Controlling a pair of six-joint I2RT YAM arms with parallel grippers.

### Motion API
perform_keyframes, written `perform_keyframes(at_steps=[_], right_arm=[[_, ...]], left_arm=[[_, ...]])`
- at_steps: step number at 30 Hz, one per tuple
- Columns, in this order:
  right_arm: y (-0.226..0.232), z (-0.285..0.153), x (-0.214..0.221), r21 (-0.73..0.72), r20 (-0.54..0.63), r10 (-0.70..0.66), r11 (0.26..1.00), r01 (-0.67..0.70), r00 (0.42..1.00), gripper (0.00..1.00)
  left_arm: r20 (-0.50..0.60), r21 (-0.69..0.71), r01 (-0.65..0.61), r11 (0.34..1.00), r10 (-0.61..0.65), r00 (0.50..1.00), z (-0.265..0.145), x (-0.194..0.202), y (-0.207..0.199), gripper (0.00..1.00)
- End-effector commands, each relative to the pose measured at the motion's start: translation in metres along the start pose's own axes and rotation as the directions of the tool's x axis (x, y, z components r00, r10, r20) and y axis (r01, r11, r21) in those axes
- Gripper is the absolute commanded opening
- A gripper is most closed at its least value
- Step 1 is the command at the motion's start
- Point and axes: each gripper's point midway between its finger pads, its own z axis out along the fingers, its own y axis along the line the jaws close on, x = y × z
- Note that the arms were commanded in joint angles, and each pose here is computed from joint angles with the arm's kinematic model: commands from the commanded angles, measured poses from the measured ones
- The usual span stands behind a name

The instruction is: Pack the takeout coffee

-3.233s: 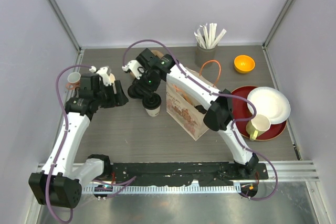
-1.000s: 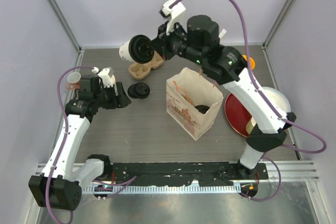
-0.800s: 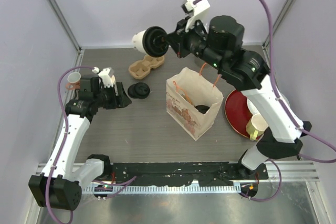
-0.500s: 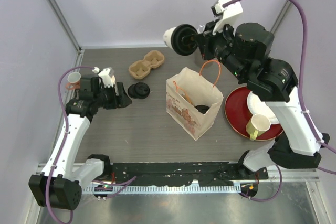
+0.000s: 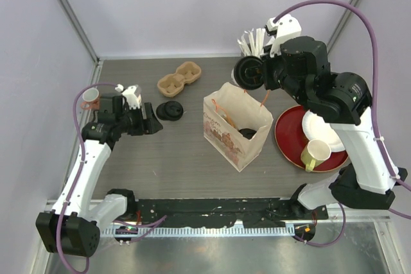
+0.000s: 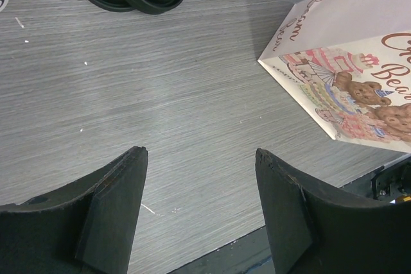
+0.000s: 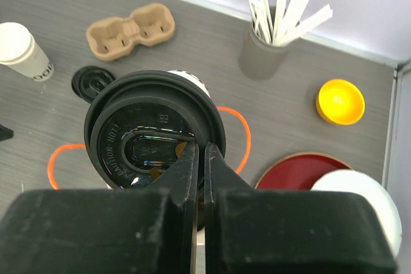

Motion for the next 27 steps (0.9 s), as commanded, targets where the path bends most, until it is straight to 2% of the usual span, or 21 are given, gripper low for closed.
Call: perform_keyframes(at_steps=[1, 10, 27], right_arm=[[-0.008, -0.011, 0.011, 0.005, -0.052, 0.058, 0.998, -0.058, 0.997, 0.01], [0.009, 0.012, 0.042, -0.076, -0.208, 0.066, 0.994, -0.083, 0.976, 0.01], [0.016, 0.036, 0.072, -0.105, -0.325, 0.053, 0.99, -0.091, 0.944, 0.01]], left_arm=[[0.032, 0.03, -0.019, 0.999, 0.018, 0.999, -0.001, -0.006, -0.004, 0.72], [0.033, 0.033, -0.018, 0.999, 0.017, 0.999, -0.002, -0.004, -0.005, 0.72], [0.032, 0.044, -0.022, 0.999, 0.021, 0.999, -0.003, -0.003, -0.007, 0.73]])
